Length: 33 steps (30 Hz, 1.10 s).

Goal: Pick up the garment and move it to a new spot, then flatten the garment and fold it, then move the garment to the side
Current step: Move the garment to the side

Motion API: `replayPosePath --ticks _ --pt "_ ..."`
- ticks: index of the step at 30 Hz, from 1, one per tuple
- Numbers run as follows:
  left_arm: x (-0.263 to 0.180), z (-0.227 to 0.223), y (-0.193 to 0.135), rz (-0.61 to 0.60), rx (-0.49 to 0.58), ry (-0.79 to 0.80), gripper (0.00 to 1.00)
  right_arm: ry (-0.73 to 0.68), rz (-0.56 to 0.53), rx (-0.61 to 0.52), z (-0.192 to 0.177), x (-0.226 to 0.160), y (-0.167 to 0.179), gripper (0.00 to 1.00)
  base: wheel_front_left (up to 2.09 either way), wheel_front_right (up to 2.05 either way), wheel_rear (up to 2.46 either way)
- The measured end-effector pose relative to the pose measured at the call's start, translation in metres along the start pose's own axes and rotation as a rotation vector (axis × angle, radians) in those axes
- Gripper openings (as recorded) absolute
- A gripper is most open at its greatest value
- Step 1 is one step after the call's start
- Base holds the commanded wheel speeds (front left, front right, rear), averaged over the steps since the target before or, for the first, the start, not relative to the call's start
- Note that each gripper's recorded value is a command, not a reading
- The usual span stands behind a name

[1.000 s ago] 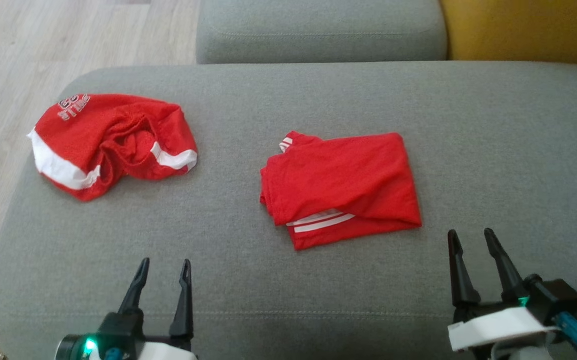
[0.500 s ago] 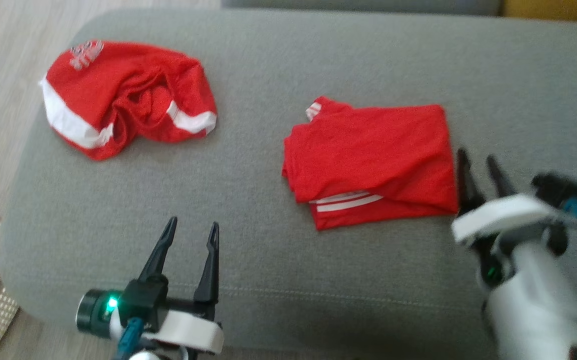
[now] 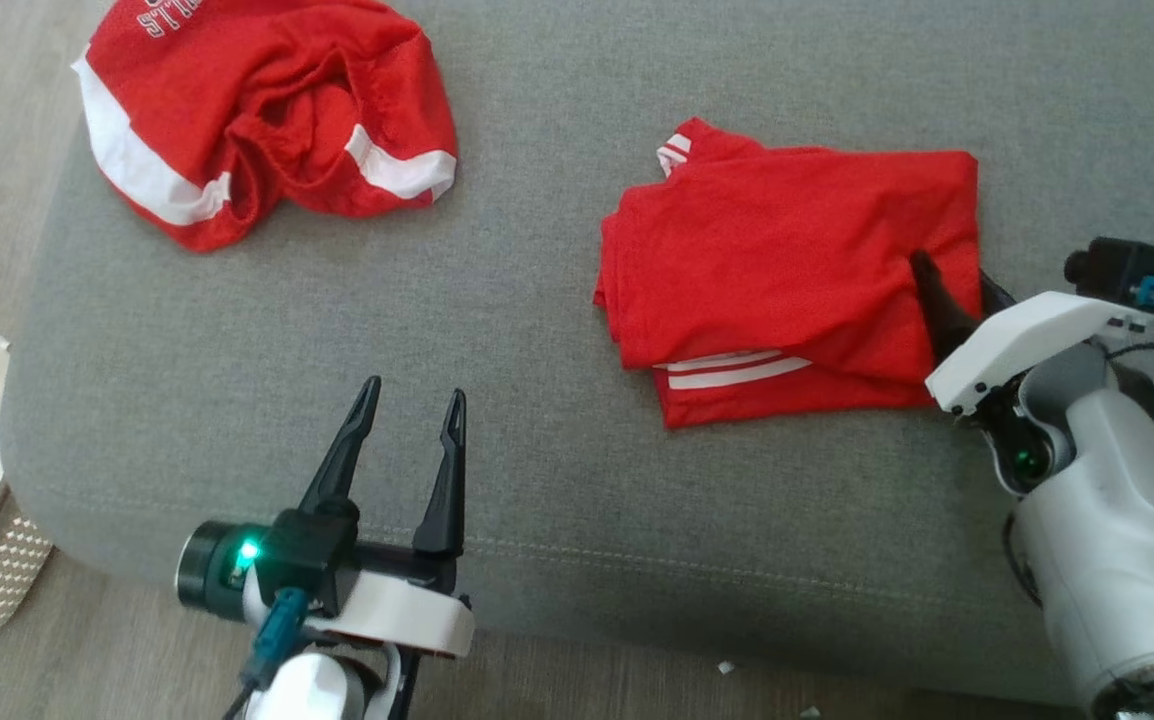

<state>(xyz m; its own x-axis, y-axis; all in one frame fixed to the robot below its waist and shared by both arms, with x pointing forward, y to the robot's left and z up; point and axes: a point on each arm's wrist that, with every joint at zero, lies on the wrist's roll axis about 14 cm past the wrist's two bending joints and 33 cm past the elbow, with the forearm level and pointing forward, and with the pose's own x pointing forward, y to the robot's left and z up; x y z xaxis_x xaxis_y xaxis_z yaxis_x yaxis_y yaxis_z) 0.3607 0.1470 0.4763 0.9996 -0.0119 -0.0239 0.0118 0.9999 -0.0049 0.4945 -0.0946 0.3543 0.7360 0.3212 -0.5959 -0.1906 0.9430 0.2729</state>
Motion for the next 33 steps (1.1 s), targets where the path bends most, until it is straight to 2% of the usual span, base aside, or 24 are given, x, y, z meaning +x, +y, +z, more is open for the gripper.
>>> replayPosePath --ticks 7,10,21,33 --pt "0.011 -0.001 -0.009 -0.028 -0.016 -0.001 1.0 -0.072 -0.054 -0.036 0.018 -0.009 -0.034 0.0 0.0 0.0 0.0" --pt "0.017 -0.004 -0.017 -0.055 -0.022 0.002 1.0 -0.112 -0.096 -0.067 0.033 -0.017 -0.059 0.0 0.0 0.0 0.0" --pt "0.062 -0.012 -0.056 -0.202 -0.031 -0.014 1.0 -0.249 -0.351 -0.113 0.088 -0.073 -0.179 0.0 0.0 0.0 0.0" --pt "0.095 -0.041 -0.089 -0.307 -0.057 0.013 1.0 -0.321 -0.582 -0.249 0.131 -0.115 -0.249 0.0 0.0 0.0 0.0"
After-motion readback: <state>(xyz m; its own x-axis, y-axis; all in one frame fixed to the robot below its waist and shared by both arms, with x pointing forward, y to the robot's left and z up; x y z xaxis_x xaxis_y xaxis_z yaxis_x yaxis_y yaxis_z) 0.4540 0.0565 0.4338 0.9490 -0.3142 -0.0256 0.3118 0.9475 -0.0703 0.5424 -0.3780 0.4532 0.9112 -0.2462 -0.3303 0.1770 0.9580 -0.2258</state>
